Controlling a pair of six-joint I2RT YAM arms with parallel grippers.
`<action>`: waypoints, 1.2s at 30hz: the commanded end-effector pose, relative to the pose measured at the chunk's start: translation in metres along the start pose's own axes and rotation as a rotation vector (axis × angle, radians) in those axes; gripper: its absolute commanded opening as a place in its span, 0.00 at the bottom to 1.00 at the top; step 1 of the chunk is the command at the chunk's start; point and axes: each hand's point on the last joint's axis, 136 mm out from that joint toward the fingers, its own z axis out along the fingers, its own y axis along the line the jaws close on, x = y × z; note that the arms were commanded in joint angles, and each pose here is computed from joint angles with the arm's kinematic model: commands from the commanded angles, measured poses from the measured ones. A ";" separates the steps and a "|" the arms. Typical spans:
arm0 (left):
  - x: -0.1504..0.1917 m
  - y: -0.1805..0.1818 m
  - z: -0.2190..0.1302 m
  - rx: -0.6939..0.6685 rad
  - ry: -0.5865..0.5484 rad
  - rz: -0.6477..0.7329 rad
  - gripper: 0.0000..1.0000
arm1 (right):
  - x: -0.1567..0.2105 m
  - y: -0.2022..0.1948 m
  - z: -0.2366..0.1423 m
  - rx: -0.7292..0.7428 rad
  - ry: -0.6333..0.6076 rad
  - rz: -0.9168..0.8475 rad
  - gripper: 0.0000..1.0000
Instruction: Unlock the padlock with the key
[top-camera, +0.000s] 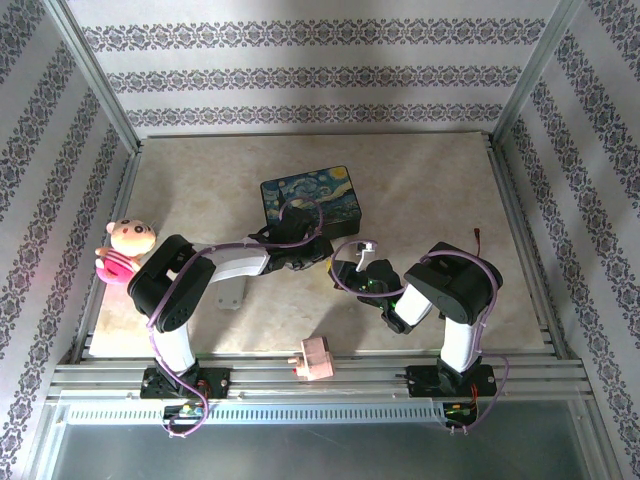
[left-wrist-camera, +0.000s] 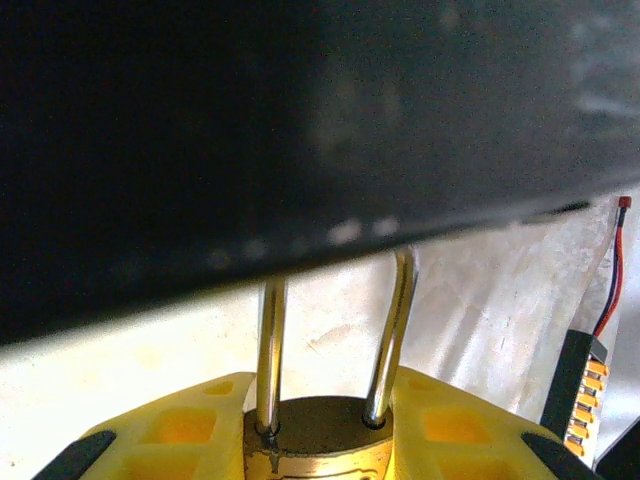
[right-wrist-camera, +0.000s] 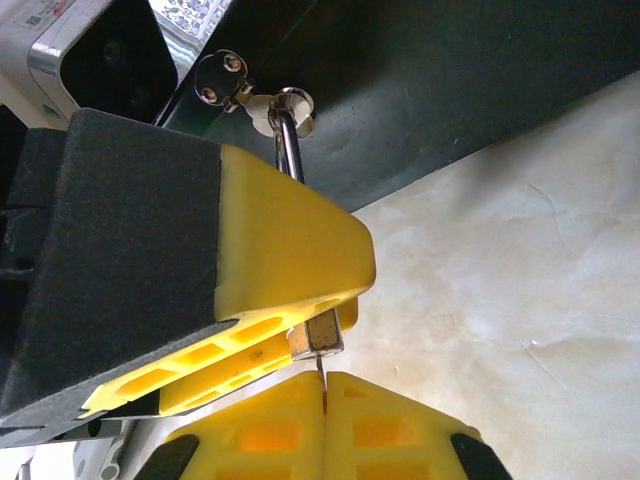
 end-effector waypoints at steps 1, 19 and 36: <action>0.006 -0.015 0.002 0.082 0.057 -0.038 0.20 | -0.023 0.023 0.010 -0.078 -0.064 -0.004 0.00; 0.009 -0.013 0.002 0.090 0.062 -0.030 0.20 | -0.023 0.019 0.010 -0.064 -0.069 0.003 0.00; 0.008 -0.014 0.003 0.094 0.060 -0.039 0.21 | -0.023 0.019 0.011 -0.065 -0.068 0.003 0.00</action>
